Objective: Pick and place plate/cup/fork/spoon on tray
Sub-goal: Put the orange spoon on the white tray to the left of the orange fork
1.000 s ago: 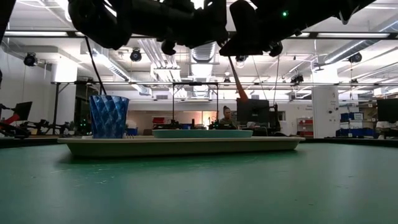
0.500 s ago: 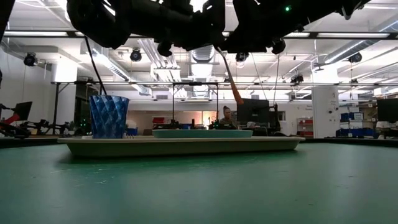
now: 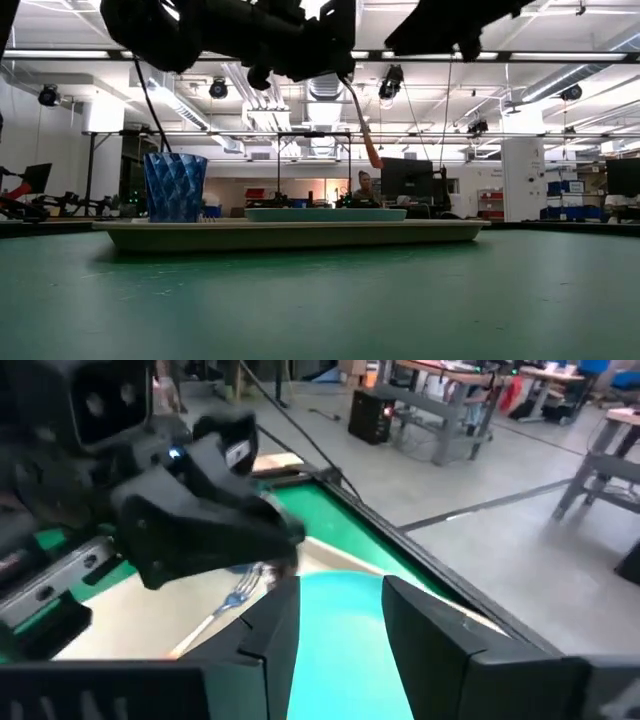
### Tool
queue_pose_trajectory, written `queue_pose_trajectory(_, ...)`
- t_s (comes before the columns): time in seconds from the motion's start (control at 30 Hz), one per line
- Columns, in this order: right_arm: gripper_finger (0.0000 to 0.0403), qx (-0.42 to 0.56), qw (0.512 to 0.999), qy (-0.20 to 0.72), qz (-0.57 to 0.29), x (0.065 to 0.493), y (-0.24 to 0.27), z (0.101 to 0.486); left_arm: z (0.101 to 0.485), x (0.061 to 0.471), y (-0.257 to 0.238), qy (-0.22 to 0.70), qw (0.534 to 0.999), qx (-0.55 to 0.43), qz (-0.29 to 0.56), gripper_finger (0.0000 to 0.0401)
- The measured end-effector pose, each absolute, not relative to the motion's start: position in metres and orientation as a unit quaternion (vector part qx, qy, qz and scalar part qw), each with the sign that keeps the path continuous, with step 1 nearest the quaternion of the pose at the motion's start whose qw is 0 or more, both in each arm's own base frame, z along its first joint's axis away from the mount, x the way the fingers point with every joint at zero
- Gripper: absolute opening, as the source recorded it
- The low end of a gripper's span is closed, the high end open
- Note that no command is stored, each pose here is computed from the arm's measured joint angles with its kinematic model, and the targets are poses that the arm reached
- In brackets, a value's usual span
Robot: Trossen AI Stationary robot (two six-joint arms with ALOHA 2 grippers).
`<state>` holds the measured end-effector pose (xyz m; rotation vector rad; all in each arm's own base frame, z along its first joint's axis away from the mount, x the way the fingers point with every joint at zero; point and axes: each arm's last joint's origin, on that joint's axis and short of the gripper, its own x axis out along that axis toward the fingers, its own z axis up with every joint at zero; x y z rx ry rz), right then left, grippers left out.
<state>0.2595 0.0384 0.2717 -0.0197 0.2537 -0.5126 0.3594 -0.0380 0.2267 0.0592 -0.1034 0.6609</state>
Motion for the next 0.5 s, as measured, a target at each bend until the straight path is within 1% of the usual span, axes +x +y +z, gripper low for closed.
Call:
queue_pose_trajectory(0.17,0.0125,-0.003,0.974,0.099,-0.203,0.234,0.035,0.298,0.241,0.347,-0.037,-0.003,0.944,0.006,0.329,0.0008)
queue_pose_trajectory(0.3,0.0117,0.0,0.984,0.083,-0.16,0.217,0.033,0.313,0.253,0.329,-0.035,0.025,0.943,-0.047,0.33,0.0008)
queue_pose_trajectory(0.5,0.0105,-0.014,0.984,0.097,-0.149,0.197,0.029,0.318,0.276,0.3,-0.03,0.028,0.934,-0.12,0.334,0.0008)
